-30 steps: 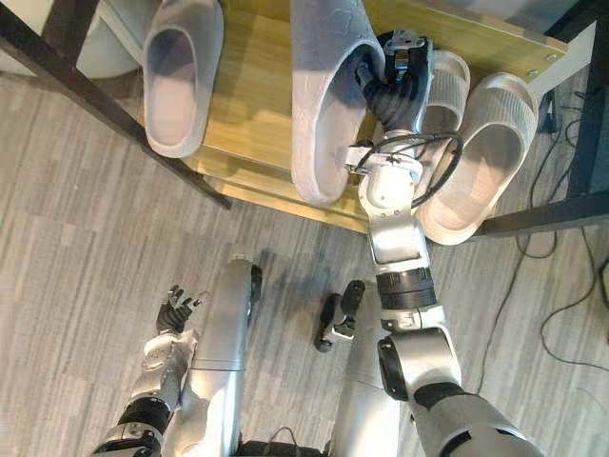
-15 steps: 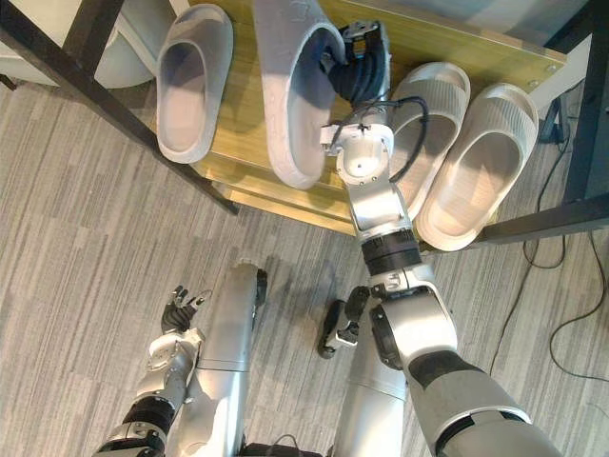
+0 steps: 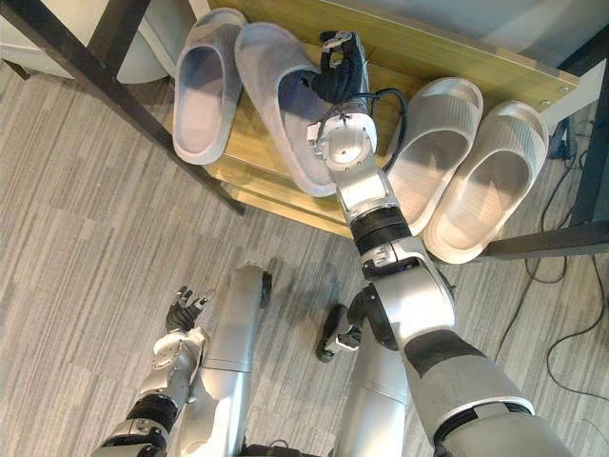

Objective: Organize the slippers on the shoe rack

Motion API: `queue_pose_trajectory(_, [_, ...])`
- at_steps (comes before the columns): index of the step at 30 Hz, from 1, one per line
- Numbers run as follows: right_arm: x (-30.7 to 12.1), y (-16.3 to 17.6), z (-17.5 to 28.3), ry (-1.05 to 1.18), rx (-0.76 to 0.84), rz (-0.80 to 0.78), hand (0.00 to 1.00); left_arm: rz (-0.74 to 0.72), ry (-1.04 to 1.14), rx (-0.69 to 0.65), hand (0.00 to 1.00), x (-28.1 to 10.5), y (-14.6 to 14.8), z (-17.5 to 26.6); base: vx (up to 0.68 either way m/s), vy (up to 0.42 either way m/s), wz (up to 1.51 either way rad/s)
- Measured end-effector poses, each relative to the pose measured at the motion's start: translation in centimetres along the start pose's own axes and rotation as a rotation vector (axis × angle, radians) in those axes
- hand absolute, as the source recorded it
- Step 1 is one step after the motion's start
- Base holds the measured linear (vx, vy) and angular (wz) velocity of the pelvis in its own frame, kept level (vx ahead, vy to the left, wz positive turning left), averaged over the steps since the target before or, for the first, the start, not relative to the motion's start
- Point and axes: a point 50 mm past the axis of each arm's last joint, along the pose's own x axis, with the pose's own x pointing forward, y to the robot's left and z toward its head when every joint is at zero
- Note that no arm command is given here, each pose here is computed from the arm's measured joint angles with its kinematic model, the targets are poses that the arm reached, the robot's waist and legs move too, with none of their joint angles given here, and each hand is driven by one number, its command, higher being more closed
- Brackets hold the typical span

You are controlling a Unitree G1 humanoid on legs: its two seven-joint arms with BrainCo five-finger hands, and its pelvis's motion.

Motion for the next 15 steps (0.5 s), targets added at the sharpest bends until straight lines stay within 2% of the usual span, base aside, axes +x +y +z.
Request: queue_pose_trajectory(15, [-0.4, 1.1, 0.2, 0.027, 0.099, 0.011, 0.0, 0.027, 0.005, 0.012, 0.0, 0.0, 0.5, -0.1, 0.0, -0.019, 0.0])
